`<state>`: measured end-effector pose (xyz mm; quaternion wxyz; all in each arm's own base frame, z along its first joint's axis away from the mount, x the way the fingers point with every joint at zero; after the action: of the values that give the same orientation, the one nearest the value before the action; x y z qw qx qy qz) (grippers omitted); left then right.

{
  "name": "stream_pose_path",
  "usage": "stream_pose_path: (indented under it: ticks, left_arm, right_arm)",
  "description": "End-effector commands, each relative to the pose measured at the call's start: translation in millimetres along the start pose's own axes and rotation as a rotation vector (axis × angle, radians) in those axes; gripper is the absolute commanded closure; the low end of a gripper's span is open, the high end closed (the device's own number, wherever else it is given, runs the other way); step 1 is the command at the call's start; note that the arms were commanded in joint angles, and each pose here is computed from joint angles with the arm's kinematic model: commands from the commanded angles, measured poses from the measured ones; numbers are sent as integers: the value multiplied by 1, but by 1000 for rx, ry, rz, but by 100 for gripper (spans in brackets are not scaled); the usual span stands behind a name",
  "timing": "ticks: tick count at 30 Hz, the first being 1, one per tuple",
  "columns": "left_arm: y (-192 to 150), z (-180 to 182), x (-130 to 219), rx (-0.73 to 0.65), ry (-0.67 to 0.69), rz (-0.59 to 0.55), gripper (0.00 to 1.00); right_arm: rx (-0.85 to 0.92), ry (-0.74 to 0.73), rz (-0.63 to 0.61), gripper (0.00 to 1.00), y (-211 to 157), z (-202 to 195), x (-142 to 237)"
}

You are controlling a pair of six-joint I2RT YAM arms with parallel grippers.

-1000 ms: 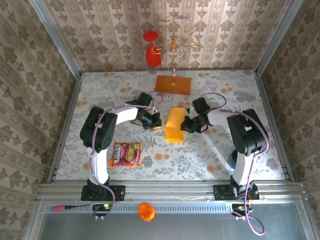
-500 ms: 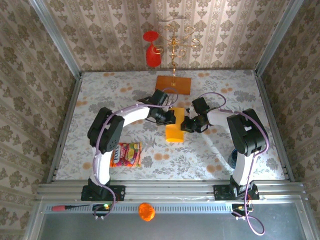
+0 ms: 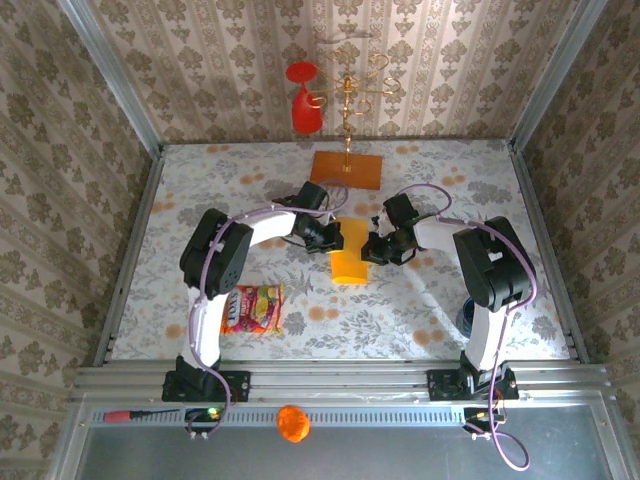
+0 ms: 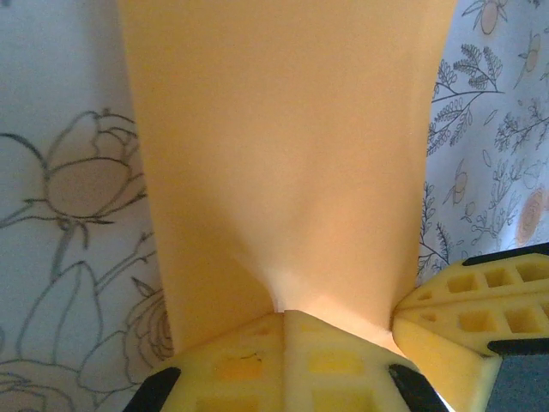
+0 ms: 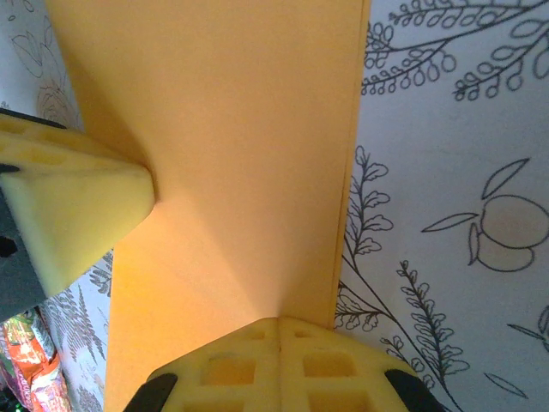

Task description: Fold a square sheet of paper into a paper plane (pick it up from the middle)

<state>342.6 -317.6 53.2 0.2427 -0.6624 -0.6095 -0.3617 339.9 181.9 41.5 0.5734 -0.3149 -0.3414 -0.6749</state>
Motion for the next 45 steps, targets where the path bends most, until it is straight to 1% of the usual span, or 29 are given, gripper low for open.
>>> stream_pose_path:
  ticks: [1, 3, 5, 7, 10, 13, 15, 18, 22, 26, 29, 33, 36, 38, 41, 45]
  left_arm:
    - [1, 54, 18, 113, 133, -27, 100]
    - [2, 63, 29, 125, 145, -45, 100]
    - [3, 61, 40, 111, 153, -60, 100]
    - [5, 53, 48, 90, 152, -75, 100]
    - [7, 28, 51, 31, 113, -99, 100]
    - [7, -1, 47, -31, 69, -113, 100]
    - [7, -17, 38, -56, 22, -108, 100]
    - [6, -27, 18, -64, -12, -78, 100]
    - [11, -27, -2, -50, -23, -51, 100]
    - [23, -17, -5, -21, -28, -76, 100]
    - [30, -3, -3, -3, -6, -88, 100]
    - [34, 27, 3, 23, 76, -106, 100]
    - [38, 48, 13, 56, 113, -126, 100]
    - [43, 56, 22, 70, 115, -146, 100]
    - [49, 51, 35, 52, 92, -180, 100]
    - [50, 11, 42, -22, -13, -228, 100]
  right_arm:
    - [-115, -356, 132, 99, -43, -79, -15]
    - [-116, -358, 132, 99, -43, -80, -15]
    - [-117, -360, 133, 99, -43, -80, -14]
    - [-117, -361, 134, 99, -43, -79, -14]
    - [-116, -362, 134, 99, -43, -79, -14]
    - [-119, -363, 136, 99, -43, -80, -15]
    - [-117, -362, 137, 99, -43, -80, -15]
    - [-120, -363, 138, 98, -44, -81, -15]
    - [-122, -362, 138, 98, -44, -81, -16]
    - [-125, -363, 144, 98, -46, -82, -17]
    - [-123, -360, 143, 98, -45, -82, -17]
    - [-121, -363, 143, 98, -46, -82, -17]
    - [-119, -363, 140, 98, -46, -82, -17]
    - [-118, -363, 139, 98, -46, -81, -16]
    - [-117, -363, 139, 98, -46, -81, -17]
    - [-116, -364, 142, 98, -46, -81, -17]
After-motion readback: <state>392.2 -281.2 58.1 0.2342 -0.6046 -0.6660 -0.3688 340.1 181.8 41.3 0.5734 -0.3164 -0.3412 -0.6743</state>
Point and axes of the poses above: each hand's point on the last joint's axis, 136 mm out from that joint toward the fingers, its own x axis back along the fingers, its own z axis along the line the jaws close on, y = z × x, the point moved 4 cm from there along x, back along the fingers
